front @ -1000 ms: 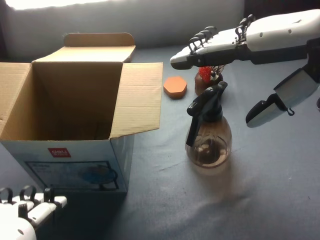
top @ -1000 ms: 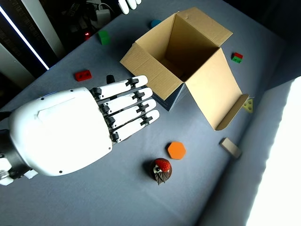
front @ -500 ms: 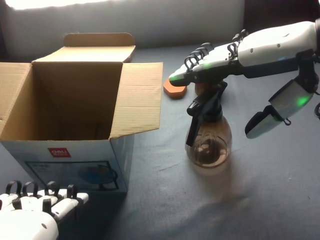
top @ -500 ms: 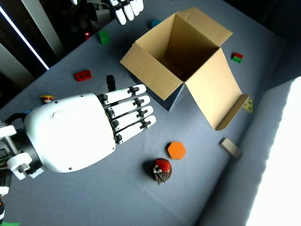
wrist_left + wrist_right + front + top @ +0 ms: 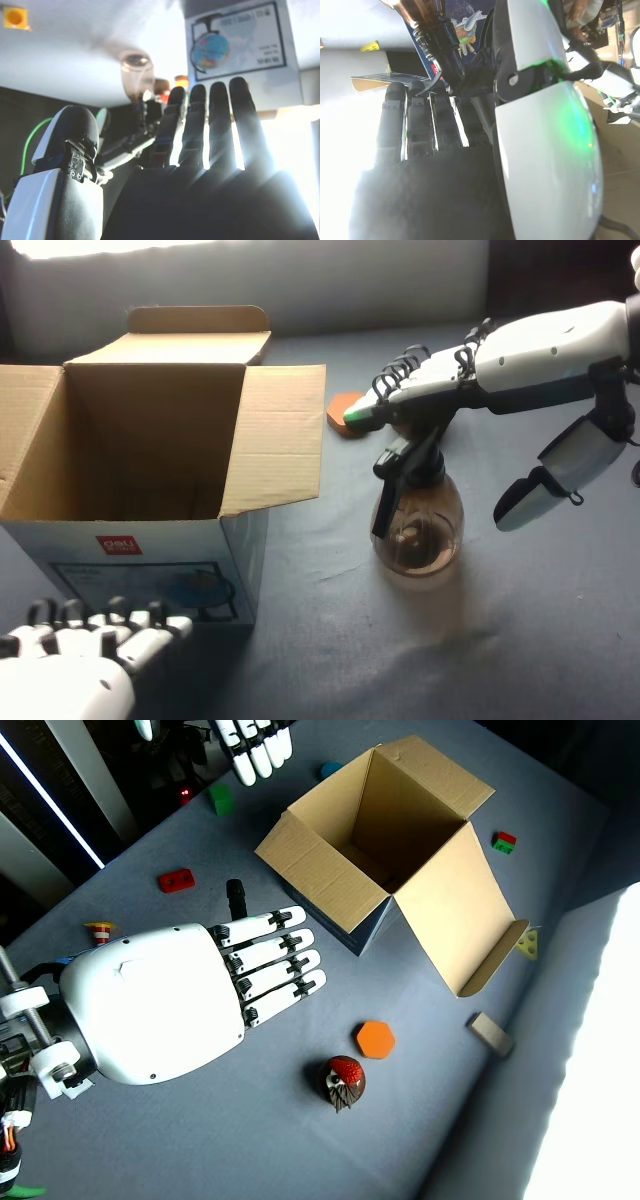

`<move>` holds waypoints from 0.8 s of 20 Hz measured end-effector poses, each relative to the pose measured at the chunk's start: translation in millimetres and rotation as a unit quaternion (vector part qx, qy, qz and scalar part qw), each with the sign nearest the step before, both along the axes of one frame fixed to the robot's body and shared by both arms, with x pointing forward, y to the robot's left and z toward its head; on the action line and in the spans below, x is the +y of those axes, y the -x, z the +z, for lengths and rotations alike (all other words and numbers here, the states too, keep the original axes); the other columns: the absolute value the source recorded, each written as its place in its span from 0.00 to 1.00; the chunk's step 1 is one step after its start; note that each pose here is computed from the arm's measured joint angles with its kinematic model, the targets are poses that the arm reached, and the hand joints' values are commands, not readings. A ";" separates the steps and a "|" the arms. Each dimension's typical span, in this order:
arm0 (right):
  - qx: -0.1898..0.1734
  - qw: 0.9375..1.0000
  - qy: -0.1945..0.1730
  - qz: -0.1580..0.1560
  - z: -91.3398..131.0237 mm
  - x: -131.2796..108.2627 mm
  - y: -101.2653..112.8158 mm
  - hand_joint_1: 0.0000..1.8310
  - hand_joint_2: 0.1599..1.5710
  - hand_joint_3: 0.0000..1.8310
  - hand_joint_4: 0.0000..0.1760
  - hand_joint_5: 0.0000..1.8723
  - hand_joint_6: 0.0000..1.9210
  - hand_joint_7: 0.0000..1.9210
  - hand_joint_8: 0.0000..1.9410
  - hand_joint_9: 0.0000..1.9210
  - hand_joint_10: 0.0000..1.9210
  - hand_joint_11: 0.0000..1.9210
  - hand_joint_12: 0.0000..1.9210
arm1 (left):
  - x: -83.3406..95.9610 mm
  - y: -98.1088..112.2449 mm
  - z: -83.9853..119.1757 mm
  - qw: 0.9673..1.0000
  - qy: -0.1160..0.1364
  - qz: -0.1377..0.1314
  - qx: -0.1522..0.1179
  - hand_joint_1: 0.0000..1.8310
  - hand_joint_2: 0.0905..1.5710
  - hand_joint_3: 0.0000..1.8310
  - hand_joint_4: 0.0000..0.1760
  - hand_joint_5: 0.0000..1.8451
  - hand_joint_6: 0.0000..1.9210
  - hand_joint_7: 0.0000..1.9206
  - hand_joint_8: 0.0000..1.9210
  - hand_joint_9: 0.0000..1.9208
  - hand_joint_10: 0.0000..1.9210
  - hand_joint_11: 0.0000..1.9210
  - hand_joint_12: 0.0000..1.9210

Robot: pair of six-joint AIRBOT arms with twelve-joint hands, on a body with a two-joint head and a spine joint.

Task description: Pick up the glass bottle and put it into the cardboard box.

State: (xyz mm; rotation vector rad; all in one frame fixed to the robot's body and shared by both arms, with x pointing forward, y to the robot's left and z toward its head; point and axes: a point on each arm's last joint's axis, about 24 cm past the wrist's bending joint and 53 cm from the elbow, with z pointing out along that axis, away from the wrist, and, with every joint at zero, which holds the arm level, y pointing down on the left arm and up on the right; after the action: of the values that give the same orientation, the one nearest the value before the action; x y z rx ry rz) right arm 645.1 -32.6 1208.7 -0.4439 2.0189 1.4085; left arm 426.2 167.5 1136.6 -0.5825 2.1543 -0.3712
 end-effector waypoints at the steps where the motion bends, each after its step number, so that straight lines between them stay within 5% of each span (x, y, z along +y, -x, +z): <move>1: 0.001 1.000 -0.001 0.000 0.2 0.0 -0.1 0.60 0.59 0.00 0.00 0.00 0.00 0.00 0.00 0.00 0.00 0.00 0.00 | 0.6 0.0 -0.5 1.000 -0.001 0.002 -0.001 0.03 0.76 0.00 0.00 0.05 0.00 0.04 0.00 0.03 0.00 0.00 0.17; 7: 0.010 1.000 0.002 -0.009 -4.2 -0.5 -2.2 0.59 0.60 0.01 0.00 0.00 0.00 0.00 0.00 0.00 0.00 0.00 0.00 | -8.6 0.7 -2.5 1.000 0.006 -0.006 -0.009 0.03 0.76 0.00 0.00 0.04 0.00 0.03 0.00 0.02 0.00 0.00 0.12; 10: 0.006 1.000 0.000 -0.010 0.0 -0.1 -3.5 0.58 0.60 0.01 0.00 0.00 0.00 0.00 0.00 0.00 0.00 0.00 0.00 | -8.8 2.0 -5.6 1.000 0.004 -0.005 -0.009 0.04 0.76 0.00 0.00 0.06 0.01 0.05 0.00 0.05 0.01 0.00 0.21; 16: -0.002 1.000 -0.002 -0.011 9.7 -0.7 -5.9 0.58 0.60 0.01 0.00 0.00 0.00 0.00 0.00 0.00 0.00 0.00 0.00 | -13.7 0.3 -4.0 1.000 0.004 -0.009 -0.027 0.02 0.77 0.00 0.00 0.04 0.00 0.03 0.00 0.03 0.00 0.00 0.15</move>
State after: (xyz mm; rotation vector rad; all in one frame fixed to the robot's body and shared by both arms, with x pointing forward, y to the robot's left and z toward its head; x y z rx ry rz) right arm 651.0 -33.2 1218.4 -0.4208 2.0110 1.3960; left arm 425.9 153.8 1132.6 -0.5529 2.1089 -0.4000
